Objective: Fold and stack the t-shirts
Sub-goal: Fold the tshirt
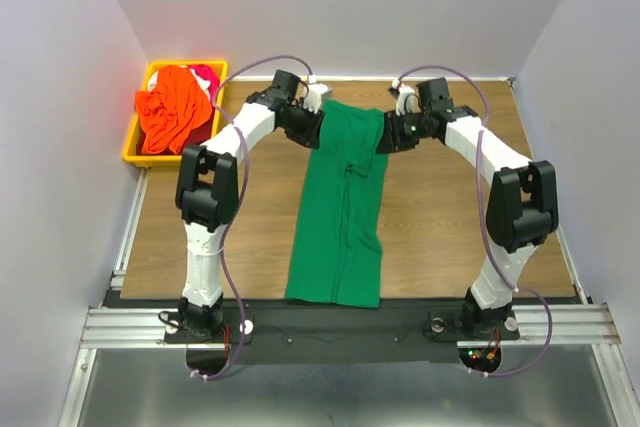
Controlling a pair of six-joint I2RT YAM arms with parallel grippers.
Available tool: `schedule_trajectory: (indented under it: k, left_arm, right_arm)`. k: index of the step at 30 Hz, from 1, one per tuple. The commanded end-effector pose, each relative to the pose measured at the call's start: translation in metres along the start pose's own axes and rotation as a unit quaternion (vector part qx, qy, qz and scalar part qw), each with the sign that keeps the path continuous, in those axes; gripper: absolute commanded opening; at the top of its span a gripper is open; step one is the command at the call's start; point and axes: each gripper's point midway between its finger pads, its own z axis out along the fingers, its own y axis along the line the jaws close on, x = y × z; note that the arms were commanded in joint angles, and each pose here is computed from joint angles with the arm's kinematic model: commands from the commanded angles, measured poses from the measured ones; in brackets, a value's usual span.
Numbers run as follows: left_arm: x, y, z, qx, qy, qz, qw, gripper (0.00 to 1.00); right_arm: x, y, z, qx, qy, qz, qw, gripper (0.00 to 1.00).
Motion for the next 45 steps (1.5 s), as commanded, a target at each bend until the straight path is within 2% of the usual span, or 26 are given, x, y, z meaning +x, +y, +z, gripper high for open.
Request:
schedule_trajectory:
  k: [1,7,17,23,27,33,39,44,45]
  left_arm:
    - [-0.017,-0.026,-0.033,0.027,-0.035,0.024,0.999,0.42]
    - [0.008,-0.031,-0.015,0.049,-0.021,-0.008,0.999,0.40]
    - [0.040,-0.027,0.014,0.056,0.002,-0.046,0.997,0.38]
    - [0.050,0.013,0.049,0.023,0.031,-0.072,0.997,0.35]
    - [0.028,0.037,0.052,0.015,0.007,-0.079,0.997,0.35]
    - [0.006,0.055,0.049,0.015,-0.015,-0.074,0.997,0.35]
    - [-0.011,0.044,0.031,0.033,-0.032,-0.056,0.997,0.40]
    - [-0.022,0.022,-0.006,0.049,-0.056,-0.042,0.996,0.42]
    - [-0.034,0.014,-0.025,0.048,-0.074,-0.030,0.996,0.43]
  right_arm:
    - [-0.032,-0.030,0.025,0.058,-0.014,-0.011,0.998,0.33]
    - [-0.034,-0.070,0.061,0.108,-0.001,0.031,0.994,0.31]
    - [-0.028,-0.125,0.103,0.174,0.017,0.028,0.984,0.28]
    - [-0.056,-0.148,0.121,0.203,-0.014,0.026,0.979,0.28]
    - [-0.068,-0.160,0.127,0.224,-0.029,0.018,0.974,0.28]
    - [-0.096,-0.166,0.135,0.219,-0.063,-0.003,0.974,0.31]
    - [-0.130,-0.149,0.131,0.186,-0.104,-0.026,0.977,0.39]
    - [-0.158,-0.131,0.101,0.186,-0.132,-0.047,0.972,0.47]
    - [-0.172,-0.119,0.083,0.186,-0.148,-0.054,0.970,0.49]
